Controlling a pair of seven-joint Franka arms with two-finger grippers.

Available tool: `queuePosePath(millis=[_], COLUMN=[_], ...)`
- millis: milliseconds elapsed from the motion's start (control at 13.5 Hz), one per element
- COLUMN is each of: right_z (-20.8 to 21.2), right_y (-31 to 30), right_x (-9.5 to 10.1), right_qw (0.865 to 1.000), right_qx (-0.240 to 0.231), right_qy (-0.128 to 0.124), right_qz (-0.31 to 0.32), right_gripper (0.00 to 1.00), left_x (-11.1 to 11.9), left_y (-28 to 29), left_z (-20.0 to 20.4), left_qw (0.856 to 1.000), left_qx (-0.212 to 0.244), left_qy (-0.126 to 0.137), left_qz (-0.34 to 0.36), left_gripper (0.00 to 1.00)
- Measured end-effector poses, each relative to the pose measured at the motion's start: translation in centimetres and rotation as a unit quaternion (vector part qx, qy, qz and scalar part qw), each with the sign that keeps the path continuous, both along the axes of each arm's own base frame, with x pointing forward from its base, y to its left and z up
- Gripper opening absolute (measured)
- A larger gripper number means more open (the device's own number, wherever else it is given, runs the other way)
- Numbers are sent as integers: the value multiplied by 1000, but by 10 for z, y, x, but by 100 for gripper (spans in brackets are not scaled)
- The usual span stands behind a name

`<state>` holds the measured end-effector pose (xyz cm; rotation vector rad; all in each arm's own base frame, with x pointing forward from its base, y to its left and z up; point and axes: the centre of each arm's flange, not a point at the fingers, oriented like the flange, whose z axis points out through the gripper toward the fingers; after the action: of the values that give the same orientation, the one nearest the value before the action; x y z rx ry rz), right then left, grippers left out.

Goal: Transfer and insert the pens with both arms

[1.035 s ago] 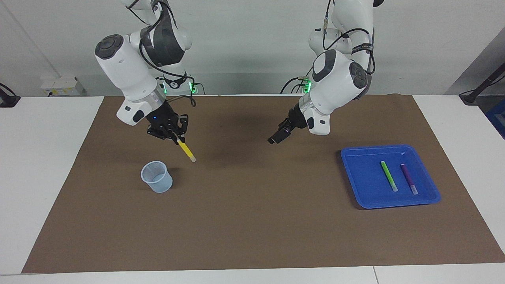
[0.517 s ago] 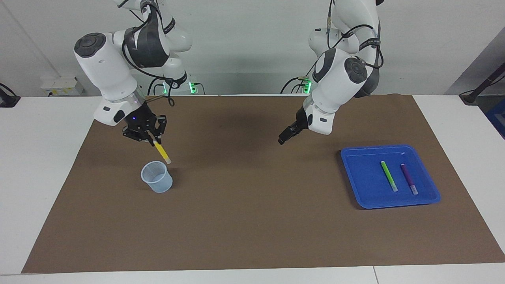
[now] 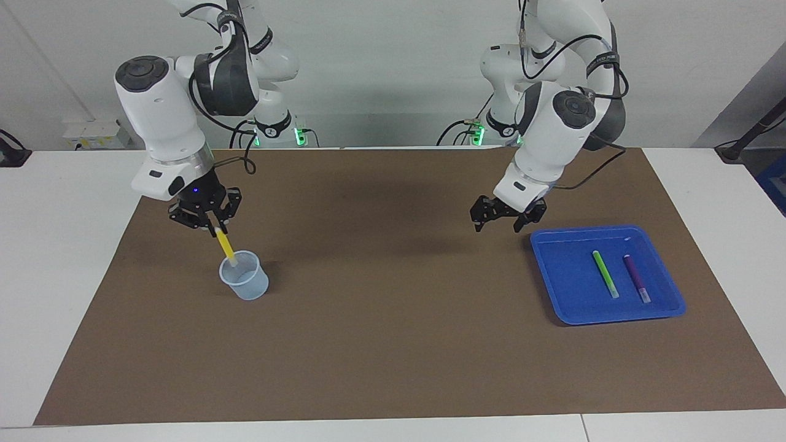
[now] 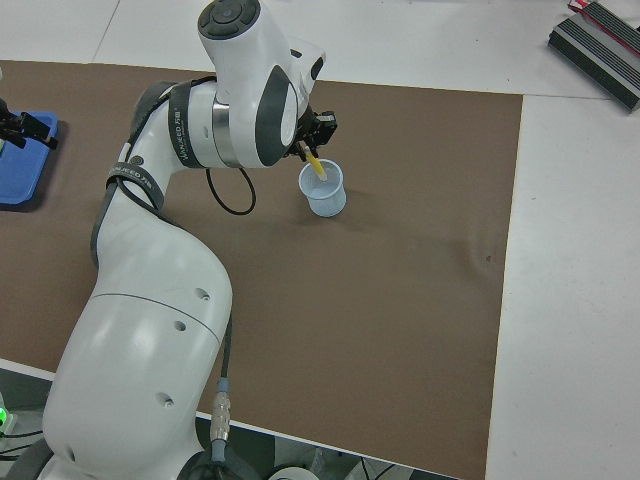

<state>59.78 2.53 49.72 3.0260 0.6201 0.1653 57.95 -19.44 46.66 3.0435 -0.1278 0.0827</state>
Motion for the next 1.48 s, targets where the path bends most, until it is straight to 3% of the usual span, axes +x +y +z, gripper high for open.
queuePosePath(millis=[296, 591, 887, 1035, 1256, 1478], right_z=[-29, -59, -68, -65, -37, 8], right_y=[0, -15, -21, -22, -21, -21], right_x=[10, 11, 8, 6, 0, -16], right_qw=[1000, 1000, 1000, 1000, 999, 998], right_qx=[2, 3, 3, 3, 1, 1], right_qy=[5, 7, 13, 19, 33, 48], right_qz=[1, -12, -20, -21, -22, -26], right_gripper=[18, 18, 60, 74, 77, 81], left_x=[11, 21, 35, 42, 50, 63], left_y=[19, 54, 80, 90, 98, 142], left_z=[-7, -27, -61, -76, -101, -121], left_qw=[999, 998, 997, 997, 996, 994], left_qx=[-1, -1, -2, -3, -6, 3], left_qy=[-42, -64, -77, -83, -88, -108], left_qz=[-5, -1, 3, 2, 4, -23], left_gripper=[100, 100, 100, 100, 100, 100])
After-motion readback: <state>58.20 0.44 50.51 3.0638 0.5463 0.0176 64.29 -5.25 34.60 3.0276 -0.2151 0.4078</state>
